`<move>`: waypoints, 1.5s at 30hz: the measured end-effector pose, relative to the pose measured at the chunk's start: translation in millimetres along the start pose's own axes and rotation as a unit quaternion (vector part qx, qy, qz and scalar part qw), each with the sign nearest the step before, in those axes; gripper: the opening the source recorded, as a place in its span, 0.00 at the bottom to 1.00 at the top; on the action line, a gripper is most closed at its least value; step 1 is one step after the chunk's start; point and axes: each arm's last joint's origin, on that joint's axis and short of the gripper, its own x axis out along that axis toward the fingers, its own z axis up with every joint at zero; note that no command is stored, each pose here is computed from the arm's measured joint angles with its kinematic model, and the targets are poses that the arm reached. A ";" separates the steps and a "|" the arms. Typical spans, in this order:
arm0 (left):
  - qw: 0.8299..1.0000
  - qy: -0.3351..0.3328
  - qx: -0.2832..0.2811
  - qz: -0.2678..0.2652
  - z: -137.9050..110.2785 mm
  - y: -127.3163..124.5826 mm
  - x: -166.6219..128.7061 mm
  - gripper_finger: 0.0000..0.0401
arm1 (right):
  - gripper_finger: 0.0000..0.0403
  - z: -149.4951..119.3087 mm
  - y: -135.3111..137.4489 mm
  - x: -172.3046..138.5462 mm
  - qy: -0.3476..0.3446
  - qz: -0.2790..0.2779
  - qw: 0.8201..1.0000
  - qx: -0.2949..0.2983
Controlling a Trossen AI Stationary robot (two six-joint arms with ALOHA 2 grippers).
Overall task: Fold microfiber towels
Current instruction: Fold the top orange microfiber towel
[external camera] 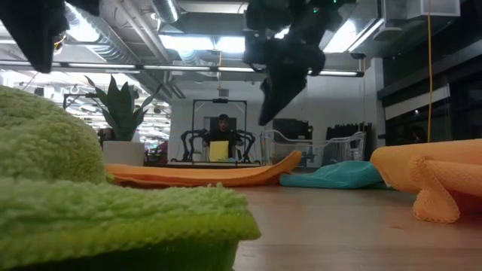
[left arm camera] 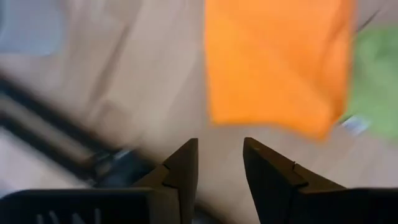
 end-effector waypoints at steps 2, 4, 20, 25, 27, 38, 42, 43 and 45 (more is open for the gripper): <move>0.999 -0.020 -0.024 -0.033 -0.5 -1.6 11.0 0.30 | 0.41 0.1 -1.8 4.1 -0.022 0.002 1.000 0.001; 0.998 -0.030 -0.033 -0.048 -3.1 -3.5 28.2 0.30 | 0.41 -0.6 -2.0 9.3 -0.044 0.000 0.999 0.004; 0.991 0.093 -0.099 0.020 -38.9 18.6 129.4 0.30 | 0.41 -53.6 4.8 50.1 -0.029 0.029 0.997 0.065; 0.991 0.091 -0.095 0.020 -33.2 16.2 118.6 0.30 | 0.41 -59.8 5.5 52.8 -0.019 0.030 0.997 0.066; 0.991 0.089 -0.094 0.017 -28.4 14.1 110.0 0.29 | 0.41 -59.6 5.5 52.8 -0.020 0.030 0.997 0.066; 0.996 -0.002 -0.071 -0.058 -5.3 -4.7 107.7 0.29 | 0.41 -59.6 4.0 52.8 -0.020 0.009 0.998 0.066; 0.997 0.028 -0.070 -0.015 -9.7 0.0 124.6 0.29 | 0.41 -60.3 4.0 52.8 -0.016 0.007 0.998 0.067; 0.997 0.039 -0.070 -0.001 -11.5 2.2 127.8 0.29 | 0.41 -60.4 4.0 52.8 -0.016 0.007 0.998 0.067; 0.996 0.058 -0.070 0.025 -13.6 5.1 132.3 0.29 | 0.41 -61.5 4.1 52.8 -0.010 0.008 0.998 0.068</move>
